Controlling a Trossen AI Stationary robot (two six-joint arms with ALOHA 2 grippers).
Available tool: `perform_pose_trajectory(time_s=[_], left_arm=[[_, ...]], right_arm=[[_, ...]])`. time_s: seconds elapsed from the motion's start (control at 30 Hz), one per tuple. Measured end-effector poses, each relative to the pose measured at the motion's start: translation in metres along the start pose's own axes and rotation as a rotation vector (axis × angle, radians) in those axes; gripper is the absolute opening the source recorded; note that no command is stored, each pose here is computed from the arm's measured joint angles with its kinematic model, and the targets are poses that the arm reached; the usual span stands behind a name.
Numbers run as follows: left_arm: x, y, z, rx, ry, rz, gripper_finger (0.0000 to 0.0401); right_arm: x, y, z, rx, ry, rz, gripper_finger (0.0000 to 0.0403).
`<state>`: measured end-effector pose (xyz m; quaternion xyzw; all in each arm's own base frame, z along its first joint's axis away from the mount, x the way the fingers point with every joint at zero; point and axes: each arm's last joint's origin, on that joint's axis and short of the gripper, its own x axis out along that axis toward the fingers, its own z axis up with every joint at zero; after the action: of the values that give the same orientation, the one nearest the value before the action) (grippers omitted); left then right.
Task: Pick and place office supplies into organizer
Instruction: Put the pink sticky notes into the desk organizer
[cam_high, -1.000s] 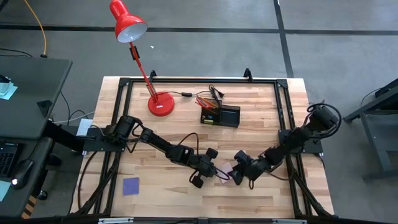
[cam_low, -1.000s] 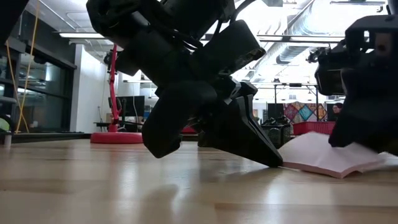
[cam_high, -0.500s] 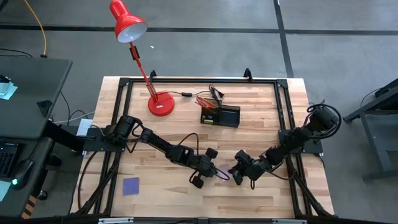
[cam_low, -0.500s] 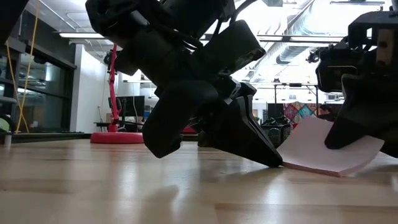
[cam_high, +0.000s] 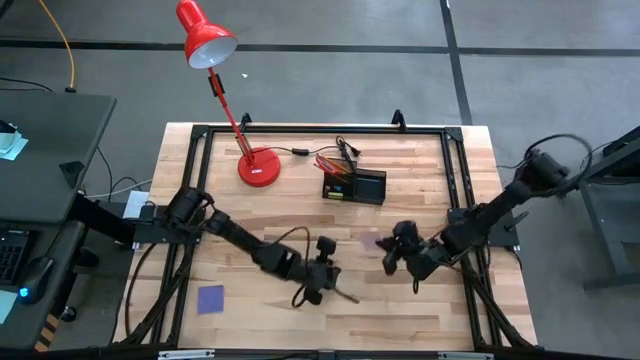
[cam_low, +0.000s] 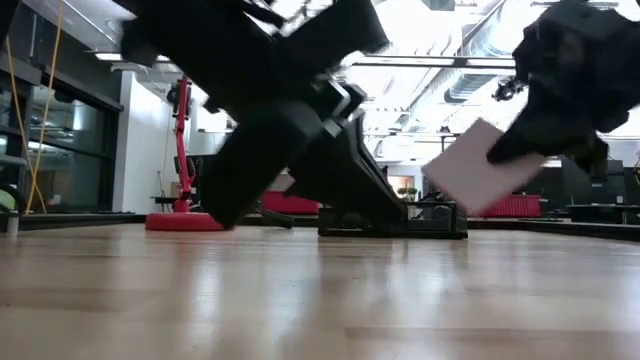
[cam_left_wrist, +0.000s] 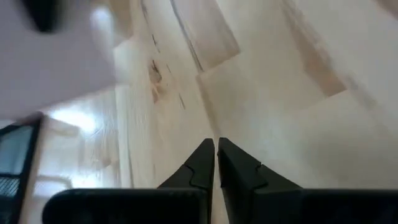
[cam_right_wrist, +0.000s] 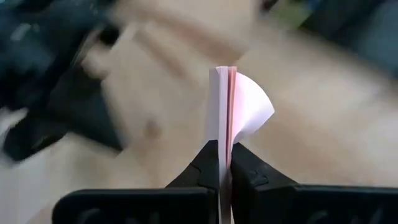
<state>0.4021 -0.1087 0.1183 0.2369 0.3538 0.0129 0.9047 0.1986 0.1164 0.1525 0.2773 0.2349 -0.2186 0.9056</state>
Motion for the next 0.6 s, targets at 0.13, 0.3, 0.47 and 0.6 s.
perform_pose_trajectory(time_s=[0.13,0.3,0.47,0.6], left_arm=[[-0.01,-0.017,0.004,-0.036,-0.073,0.104,0.0015],[-0.019,-0.029,0.008,-0.055,-0.131,0.193,0.0015],[-0.023,-0.034,0.01,-0.056,-0.136,0.232,0.0015],[-0.022,-0.034,0.009,-0.039,-0.124,0.235,0.0014]], right_arm=[[-0.014,-0.009,0.02,-0.015,-0.169,-0.092,0.0001],[-0.019,-0.021,0.046,0.056,-0.3,-0.174,0.0001],[-0.012,-0.036,0.075,0.141,-0.364,-0.243,0.0001],[0.001,-0.048,0.098,0.214,-0.335,-0.234,0.0001]])
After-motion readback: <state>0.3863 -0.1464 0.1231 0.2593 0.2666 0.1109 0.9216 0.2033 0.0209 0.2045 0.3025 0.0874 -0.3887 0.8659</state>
